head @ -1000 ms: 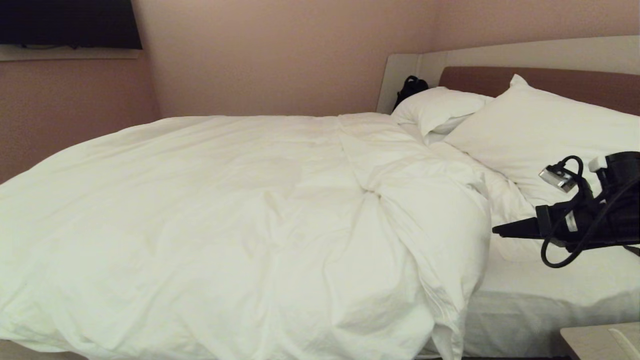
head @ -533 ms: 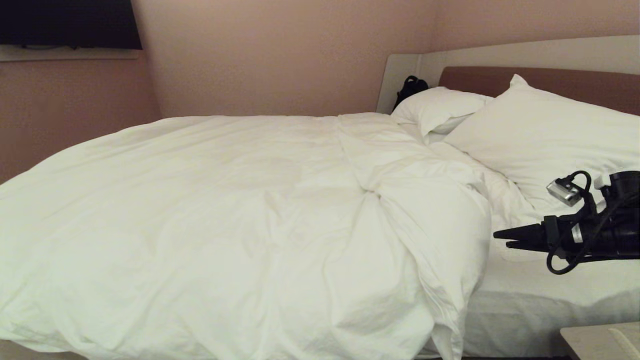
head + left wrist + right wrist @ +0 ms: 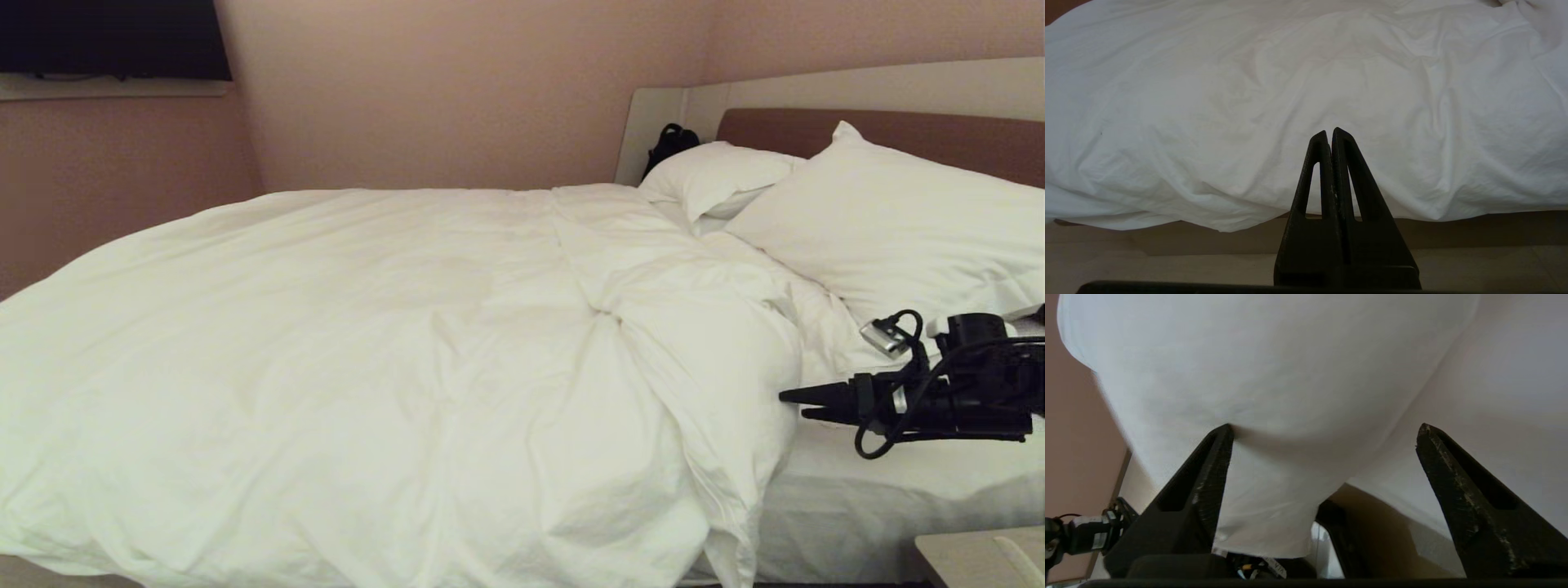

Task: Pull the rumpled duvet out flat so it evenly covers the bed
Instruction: Flatten the corners of the folded blanket

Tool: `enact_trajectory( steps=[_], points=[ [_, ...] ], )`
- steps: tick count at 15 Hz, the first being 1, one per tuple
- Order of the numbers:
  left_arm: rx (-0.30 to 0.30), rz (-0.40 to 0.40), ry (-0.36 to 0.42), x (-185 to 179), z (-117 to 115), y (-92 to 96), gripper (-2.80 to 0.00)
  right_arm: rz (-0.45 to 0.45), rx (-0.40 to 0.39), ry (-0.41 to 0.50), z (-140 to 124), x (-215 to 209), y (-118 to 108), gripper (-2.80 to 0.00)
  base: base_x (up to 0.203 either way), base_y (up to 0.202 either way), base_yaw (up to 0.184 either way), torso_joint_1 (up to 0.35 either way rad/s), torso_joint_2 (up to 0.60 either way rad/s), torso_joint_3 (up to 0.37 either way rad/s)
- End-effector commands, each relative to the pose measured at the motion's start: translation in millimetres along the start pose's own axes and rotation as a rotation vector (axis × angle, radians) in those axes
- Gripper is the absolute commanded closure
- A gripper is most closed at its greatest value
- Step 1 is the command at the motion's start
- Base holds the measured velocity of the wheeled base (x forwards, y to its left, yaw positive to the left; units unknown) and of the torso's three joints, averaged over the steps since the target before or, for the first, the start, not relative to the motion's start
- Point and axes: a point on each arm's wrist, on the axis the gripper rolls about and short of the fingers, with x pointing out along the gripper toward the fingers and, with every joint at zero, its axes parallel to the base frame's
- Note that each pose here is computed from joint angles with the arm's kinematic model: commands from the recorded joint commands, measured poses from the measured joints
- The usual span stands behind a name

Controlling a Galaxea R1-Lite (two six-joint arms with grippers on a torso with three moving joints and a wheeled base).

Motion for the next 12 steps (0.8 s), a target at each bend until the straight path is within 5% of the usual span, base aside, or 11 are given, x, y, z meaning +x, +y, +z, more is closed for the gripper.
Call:
enact_trajectory(
  steps=[1,12],
  points=[
    [0.001,0.0,0.0,0,0,0.0,0.0,0.005,-0.007,-0.007,-3,9,-12,-2.8,0.0,0.0,0.0,0.0,0.0,0.0],
    [0.001,0.0,0.0,0,0,0.0,0.0,0.147,-0.089,0.021,4,44,7,-2.8,0.0,0.0,0.0,0.0,0.0,0.0]
  ],
)
